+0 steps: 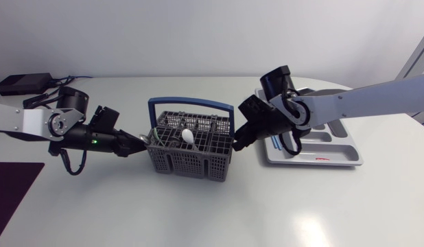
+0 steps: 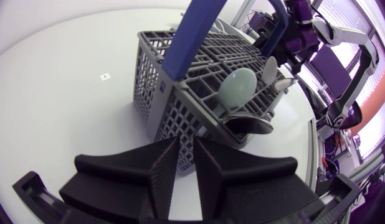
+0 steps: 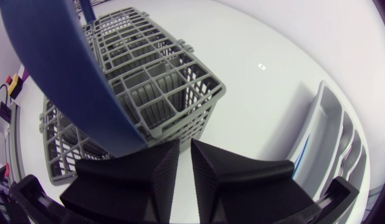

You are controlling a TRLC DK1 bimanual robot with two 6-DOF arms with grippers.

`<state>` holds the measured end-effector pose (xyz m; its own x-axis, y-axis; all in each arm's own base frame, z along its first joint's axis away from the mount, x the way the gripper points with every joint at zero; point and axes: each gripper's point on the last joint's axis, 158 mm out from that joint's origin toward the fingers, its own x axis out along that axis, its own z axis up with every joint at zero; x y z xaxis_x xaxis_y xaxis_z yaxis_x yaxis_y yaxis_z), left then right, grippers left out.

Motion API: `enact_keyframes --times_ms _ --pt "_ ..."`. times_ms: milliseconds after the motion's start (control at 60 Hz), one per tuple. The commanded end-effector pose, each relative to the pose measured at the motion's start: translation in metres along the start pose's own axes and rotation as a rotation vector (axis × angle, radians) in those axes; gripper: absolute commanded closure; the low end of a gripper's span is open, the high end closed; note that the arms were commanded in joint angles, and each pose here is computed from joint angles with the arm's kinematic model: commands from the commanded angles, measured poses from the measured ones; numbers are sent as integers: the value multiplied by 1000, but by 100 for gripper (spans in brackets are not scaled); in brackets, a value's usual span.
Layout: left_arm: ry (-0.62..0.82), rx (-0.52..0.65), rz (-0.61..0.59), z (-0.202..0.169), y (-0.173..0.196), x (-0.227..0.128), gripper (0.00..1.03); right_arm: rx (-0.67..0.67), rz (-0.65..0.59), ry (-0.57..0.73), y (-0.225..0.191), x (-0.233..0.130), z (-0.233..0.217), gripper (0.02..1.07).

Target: Unload the cutlery basket into the drawer organizer.

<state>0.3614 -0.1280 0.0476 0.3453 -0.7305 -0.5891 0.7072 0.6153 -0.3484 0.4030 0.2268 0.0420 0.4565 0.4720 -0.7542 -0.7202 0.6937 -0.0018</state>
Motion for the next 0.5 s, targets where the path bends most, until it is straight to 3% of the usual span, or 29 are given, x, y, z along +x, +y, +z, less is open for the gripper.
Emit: enact_keyframes --times_ms 0,283,483 --pt "-49 47 -26 7 -13 -15 83 -10 8 -55 7 7 30 86" --pt "-48 40 -17 -2 -12 -22 83 -32 -10 -41 10 21 39 86" --pt "-57 53 -5 3 -6 -24 83 -2 -70 -29 -14 8 25 84"
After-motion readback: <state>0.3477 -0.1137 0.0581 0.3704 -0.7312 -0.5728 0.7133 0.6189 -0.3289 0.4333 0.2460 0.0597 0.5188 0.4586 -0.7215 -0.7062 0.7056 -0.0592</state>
